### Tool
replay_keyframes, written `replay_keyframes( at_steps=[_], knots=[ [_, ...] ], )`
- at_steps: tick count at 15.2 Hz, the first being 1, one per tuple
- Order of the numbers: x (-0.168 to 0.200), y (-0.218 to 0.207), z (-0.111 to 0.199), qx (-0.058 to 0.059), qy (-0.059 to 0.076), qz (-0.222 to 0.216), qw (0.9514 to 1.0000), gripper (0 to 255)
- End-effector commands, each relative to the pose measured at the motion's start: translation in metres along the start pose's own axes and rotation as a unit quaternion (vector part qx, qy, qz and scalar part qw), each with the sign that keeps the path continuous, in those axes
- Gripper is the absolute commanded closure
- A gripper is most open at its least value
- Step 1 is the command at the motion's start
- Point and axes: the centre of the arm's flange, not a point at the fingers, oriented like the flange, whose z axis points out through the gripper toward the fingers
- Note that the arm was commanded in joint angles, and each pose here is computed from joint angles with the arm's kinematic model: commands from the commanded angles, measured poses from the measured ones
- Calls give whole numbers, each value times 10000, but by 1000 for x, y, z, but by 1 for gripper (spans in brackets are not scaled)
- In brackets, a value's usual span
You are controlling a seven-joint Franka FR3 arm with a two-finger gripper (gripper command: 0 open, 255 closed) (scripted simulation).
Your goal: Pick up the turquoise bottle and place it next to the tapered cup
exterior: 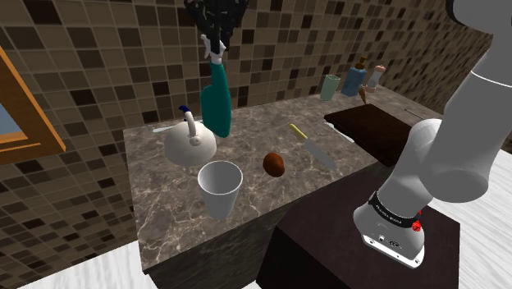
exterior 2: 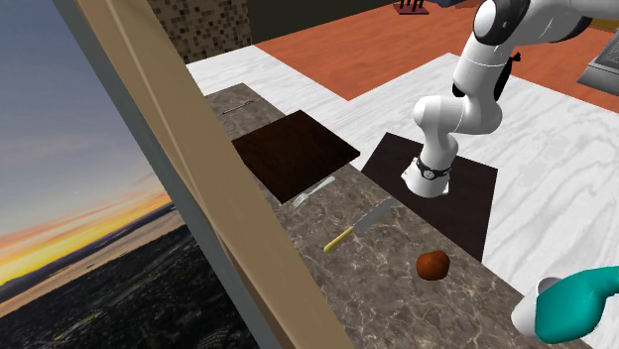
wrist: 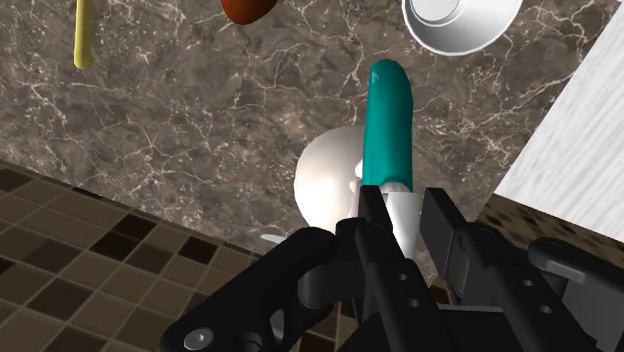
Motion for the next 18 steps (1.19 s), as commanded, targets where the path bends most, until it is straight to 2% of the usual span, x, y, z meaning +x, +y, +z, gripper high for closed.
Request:
replay_keyframes(
  at_steps=[1,18],
  knots=[
    [-1,-1,10,2,3,0,10000,255],
    [-7,-9,100,2,3,0,10000,255]
  ],
)
